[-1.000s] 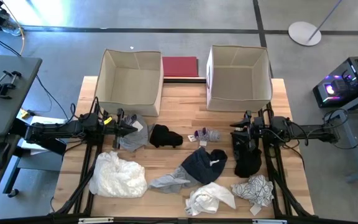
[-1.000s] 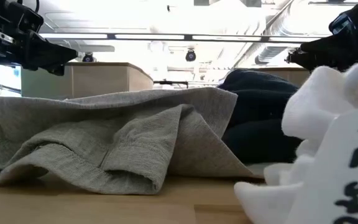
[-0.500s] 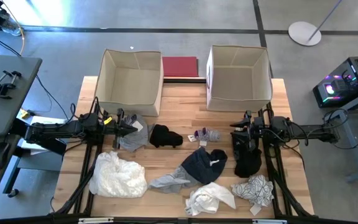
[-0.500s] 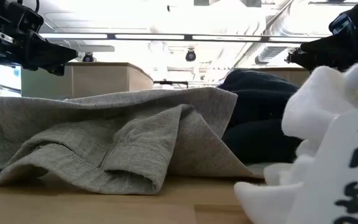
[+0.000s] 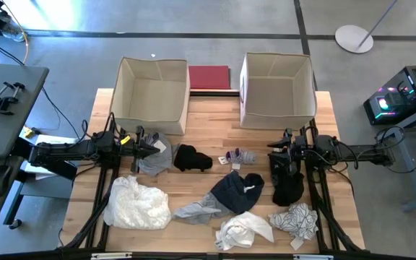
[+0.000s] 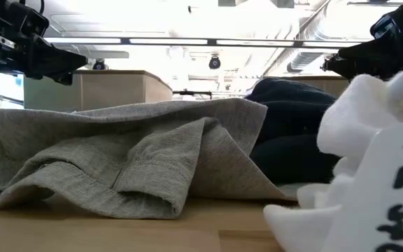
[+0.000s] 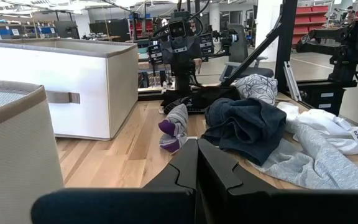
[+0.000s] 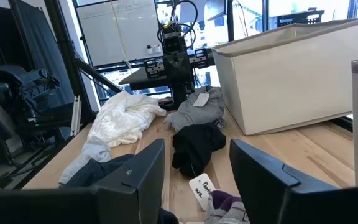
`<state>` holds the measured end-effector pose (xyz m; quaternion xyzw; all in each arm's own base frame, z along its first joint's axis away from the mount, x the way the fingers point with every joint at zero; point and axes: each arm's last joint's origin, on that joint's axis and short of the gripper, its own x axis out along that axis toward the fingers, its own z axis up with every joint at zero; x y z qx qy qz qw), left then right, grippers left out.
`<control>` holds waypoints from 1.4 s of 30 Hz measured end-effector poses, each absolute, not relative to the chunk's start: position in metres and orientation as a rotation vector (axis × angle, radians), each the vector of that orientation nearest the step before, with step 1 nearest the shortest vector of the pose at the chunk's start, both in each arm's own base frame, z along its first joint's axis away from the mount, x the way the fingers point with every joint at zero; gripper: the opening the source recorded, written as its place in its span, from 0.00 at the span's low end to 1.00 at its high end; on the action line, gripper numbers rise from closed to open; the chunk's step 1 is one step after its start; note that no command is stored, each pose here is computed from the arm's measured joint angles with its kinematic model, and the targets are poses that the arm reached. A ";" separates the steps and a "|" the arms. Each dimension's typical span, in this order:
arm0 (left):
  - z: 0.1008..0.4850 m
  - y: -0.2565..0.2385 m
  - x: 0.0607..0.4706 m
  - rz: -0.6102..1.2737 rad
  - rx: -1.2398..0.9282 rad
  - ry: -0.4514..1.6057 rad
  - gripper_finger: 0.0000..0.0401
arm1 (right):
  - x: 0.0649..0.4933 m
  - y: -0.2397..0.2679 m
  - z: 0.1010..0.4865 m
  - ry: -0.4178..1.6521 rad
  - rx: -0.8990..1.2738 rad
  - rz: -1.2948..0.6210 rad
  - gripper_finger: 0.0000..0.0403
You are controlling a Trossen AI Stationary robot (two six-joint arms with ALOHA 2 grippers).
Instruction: Sort clothes
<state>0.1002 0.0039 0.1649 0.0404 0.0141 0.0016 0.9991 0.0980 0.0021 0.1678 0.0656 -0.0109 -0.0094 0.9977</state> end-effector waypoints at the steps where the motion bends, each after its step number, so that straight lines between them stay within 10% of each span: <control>1: 0.165 0.004 0.100 0.003 0.081 0.028 0.00 | 0.098 0.002 0.168 -0.022 0.131 -0.019 0.43; 18: 0.165 0.004 0.100 0.003 0.081 0.028 0.00 | 0.092 -0.004 0.199 -0.405 0.577 -0.142 0.43; 24: 0.165 0.004 0.100 0.004 0.081 0.028 0.00 | 0.086 0.001 0.216 -0.544 0.586 0.098 0.43; 35: 0.165 0.004 0.100 0.003 0.081 0.028 0.00 | 0.126 0.019 0.250 -0.177 0.580 0.151 0.43; 42: 0.165 0.004 0.100 0.003 0.081 0.029 0.00 | 0.161 0.027 0.306 0.429 0.411 -0.022 0.43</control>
